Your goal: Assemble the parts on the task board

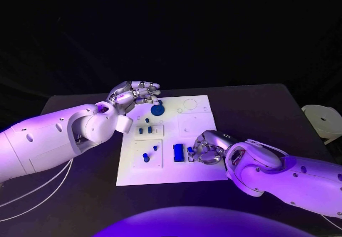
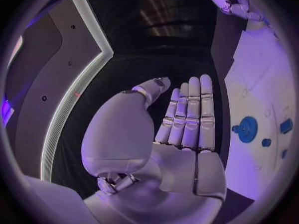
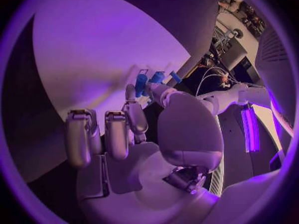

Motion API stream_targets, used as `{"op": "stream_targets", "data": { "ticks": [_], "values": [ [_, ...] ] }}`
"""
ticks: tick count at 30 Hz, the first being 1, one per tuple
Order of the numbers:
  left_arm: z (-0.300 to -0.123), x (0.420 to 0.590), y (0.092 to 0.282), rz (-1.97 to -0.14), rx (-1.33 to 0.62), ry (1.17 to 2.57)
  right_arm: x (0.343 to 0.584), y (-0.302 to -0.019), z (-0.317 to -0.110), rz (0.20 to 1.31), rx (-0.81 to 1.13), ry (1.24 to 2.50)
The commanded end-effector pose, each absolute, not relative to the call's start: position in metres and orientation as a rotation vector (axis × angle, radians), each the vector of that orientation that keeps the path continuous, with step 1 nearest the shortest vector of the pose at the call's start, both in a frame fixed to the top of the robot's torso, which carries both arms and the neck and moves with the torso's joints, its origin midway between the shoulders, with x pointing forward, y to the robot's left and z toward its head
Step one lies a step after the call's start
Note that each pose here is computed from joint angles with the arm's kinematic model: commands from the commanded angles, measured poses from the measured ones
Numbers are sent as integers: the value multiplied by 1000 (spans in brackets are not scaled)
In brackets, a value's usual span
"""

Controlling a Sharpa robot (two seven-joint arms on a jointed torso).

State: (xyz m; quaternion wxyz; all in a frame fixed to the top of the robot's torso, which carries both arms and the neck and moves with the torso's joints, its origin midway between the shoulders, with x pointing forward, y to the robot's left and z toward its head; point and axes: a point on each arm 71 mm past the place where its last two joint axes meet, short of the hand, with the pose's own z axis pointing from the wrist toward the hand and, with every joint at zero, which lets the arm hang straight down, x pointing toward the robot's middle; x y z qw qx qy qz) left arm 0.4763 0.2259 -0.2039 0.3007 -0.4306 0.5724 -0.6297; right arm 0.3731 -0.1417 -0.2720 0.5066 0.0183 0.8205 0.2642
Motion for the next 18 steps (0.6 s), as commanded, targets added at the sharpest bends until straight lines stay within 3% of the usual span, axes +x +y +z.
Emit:
{"op": "stream_targets", "data": {
  "ticks": [1,18],
  "values": [
    [-203,475,223,-1693,-1131,1526,372,-140,-277,634,45,2030],
    [-203,475,224,-1692,-1132,1528,374,-140,-282,615,45,2050]
  ]
}}
